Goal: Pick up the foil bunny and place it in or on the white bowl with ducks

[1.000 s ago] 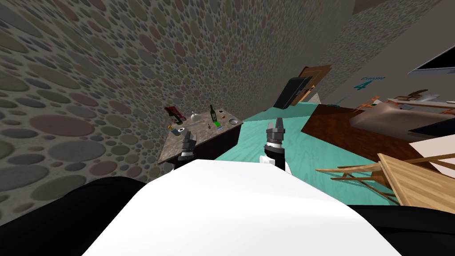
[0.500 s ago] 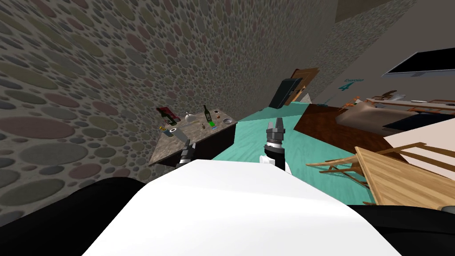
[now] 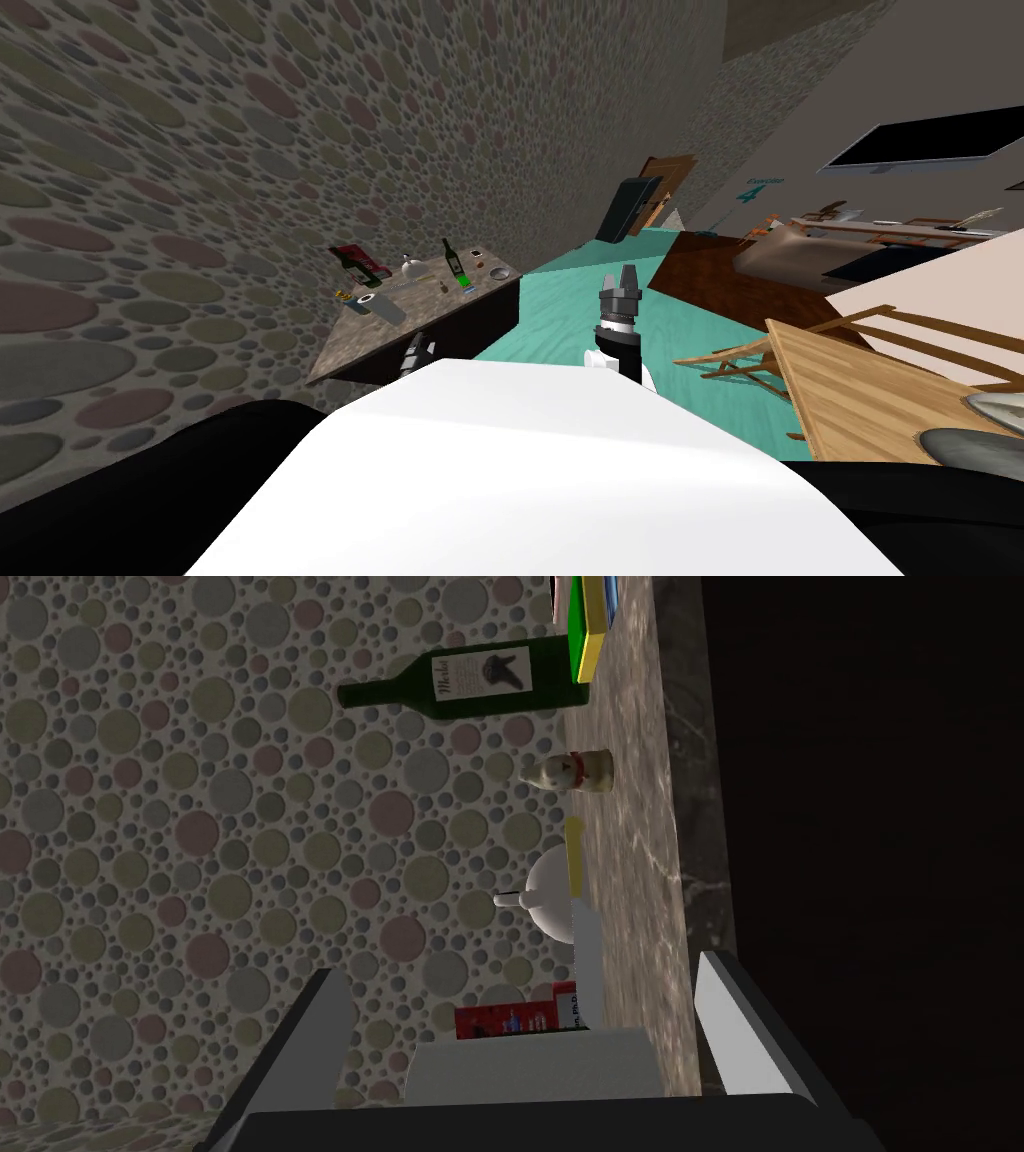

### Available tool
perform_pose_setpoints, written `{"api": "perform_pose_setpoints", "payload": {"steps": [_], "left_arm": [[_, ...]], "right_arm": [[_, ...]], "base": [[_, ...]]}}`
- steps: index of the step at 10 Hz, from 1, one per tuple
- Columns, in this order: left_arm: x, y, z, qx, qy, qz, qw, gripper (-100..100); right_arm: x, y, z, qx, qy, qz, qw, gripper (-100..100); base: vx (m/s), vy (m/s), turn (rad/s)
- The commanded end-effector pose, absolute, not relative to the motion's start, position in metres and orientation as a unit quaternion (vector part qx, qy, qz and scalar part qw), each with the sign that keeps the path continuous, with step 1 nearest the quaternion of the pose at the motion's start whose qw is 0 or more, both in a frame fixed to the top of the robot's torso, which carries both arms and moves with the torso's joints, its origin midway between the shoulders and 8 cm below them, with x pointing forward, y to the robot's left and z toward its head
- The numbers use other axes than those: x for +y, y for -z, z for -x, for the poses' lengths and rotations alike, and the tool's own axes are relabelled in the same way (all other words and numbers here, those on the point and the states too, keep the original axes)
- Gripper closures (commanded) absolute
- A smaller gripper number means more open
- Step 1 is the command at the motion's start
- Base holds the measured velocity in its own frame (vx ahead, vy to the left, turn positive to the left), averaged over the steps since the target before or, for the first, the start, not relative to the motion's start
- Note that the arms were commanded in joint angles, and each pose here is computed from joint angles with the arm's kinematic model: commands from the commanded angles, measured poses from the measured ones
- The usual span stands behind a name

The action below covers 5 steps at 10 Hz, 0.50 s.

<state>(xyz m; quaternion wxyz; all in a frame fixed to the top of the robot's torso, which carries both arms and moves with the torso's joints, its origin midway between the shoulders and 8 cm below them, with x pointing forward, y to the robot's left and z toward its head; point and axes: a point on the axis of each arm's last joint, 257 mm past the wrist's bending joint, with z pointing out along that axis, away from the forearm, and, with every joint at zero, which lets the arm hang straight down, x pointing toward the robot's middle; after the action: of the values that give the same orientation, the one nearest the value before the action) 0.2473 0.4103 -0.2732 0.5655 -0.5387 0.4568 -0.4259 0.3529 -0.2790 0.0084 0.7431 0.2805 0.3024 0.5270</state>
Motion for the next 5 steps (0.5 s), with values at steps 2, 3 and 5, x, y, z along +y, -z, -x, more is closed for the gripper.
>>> {"api": "perform_pose_setpoints", "payload": {"steps": [2,3,5], "left_arm": [[0.431,0.305,-0.217,0.464,0.395,0.580,0.540,-100],[0.445,0.329,-0.188,0.471,0.369,0.609,0.520,-100],[0.458,0.348,-0.158,0.474,0.344,0.638,0.501,-100]], "right_arm": [[-0.279,-0.008,-0.353,0.302,-0.527,-0.281,0.743,0],[-0.279,-0.008,-0.353,0.302,-0.527,-0.281,0.743,0],[-0.279,-0.008,-0.353,0.302,-0.527,-0.281,0.743,0]], "base": [[0.045,-0.121,-0.127],[0.070,-0.148,-0.183],[0.081,-0.140,-0.134]]}}
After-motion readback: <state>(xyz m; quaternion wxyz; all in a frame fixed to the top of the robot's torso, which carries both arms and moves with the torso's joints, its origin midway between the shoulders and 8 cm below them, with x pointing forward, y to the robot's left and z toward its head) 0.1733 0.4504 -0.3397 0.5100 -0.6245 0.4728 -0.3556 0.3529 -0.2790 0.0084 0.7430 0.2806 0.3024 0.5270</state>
